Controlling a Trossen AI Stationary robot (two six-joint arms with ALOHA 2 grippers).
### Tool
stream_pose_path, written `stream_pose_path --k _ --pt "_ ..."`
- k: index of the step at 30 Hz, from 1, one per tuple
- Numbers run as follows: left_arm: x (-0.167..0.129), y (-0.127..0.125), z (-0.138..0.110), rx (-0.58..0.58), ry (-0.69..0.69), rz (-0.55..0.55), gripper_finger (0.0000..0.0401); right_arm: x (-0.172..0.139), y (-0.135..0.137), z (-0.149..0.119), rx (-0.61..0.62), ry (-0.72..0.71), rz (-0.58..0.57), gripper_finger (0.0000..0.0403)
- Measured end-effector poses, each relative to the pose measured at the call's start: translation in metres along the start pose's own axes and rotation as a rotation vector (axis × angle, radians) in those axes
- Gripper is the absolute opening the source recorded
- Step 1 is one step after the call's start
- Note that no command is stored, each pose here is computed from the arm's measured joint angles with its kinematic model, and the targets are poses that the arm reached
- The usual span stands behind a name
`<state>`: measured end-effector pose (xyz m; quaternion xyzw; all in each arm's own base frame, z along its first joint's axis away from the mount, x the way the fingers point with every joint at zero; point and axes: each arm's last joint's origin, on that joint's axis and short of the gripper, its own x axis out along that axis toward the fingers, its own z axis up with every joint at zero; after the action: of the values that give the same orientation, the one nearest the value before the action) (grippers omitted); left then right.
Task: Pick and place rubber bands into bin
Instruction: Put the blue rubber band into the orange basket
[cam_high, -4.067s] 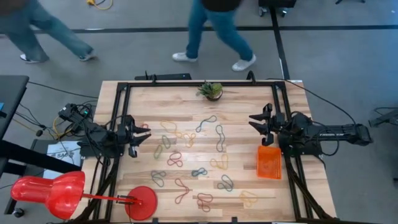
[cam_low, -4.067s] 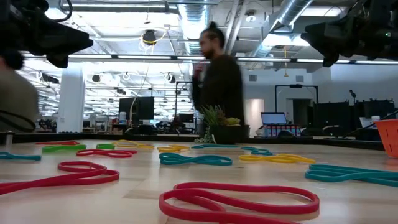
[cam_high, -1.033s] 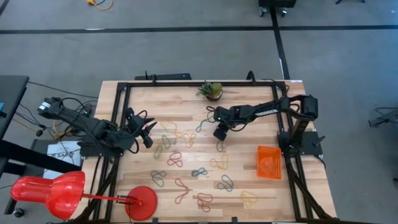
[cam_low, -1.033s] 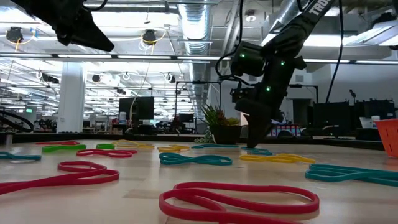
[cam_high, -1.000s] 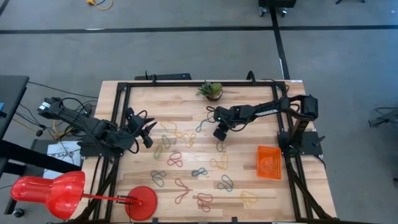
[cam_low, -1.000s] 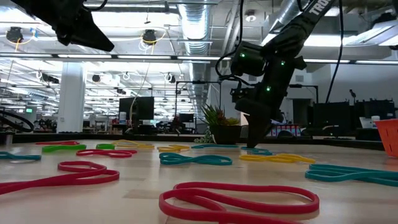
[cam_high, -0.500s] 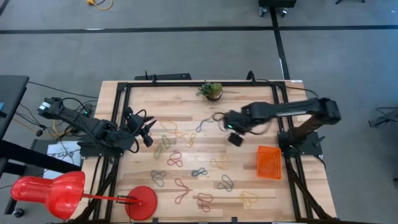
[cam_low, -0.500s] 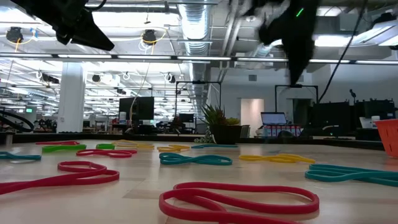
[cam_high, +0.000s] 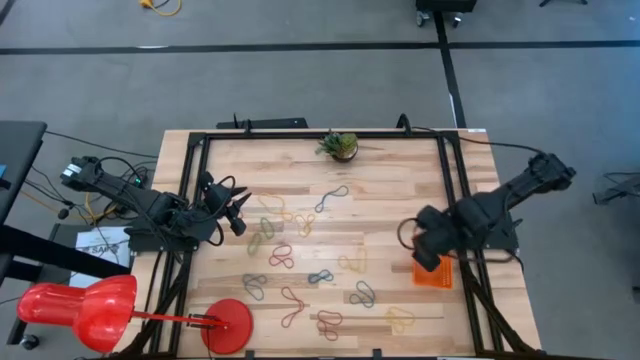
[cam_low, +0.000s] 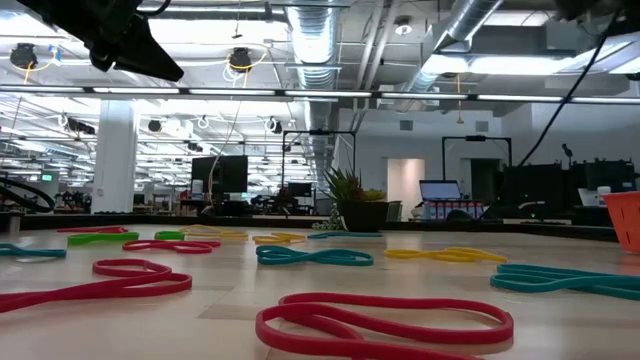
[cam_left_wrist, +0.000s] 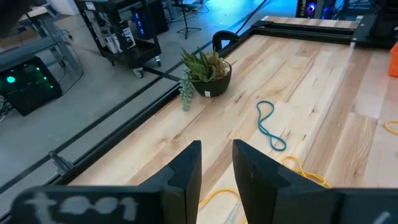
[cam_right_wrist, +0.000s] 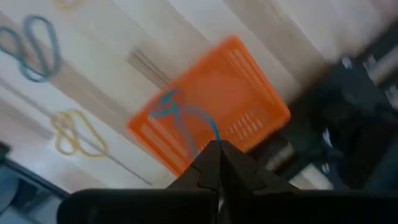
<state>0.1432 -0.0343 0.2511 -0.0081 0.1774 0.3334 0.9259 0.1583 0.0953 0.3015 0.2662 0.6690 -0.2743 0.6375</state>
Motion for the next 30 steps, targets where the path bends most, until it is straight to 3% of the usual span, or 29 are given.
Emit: stream_pose_path --k 5,11,24,26,30 --pt "0.0 0.0 0.0 -0.001 -0.001 0.001 0.0081 0.019 0.001 -0.021 0.052 0.005 -0.073 0.0001" --pt "0.0 0.0 0.0 -0.004 -0.003 0.004 0.0081 0.046 0.002 -0.027 0.136 0.001 -0.172 0.0007" --pt "0.0 0.002 0.001 0.006 -0.036 0.066 0.0081 0.066 0.02 -0.018 0.052 -0.025 0.024 0.0097" --pt "0.0 0.002 0.001 0.006 -0.036 0.066 0.0081 0.066 0.019 -0.012 0.014 -0.112 0.007 0.0102" --pt "0.0 0.002 0.001 0.007 -0.036 0.066 0.0082 0.062 0.017 0.013 -0.076 -0.453 -0.061 0.0101"
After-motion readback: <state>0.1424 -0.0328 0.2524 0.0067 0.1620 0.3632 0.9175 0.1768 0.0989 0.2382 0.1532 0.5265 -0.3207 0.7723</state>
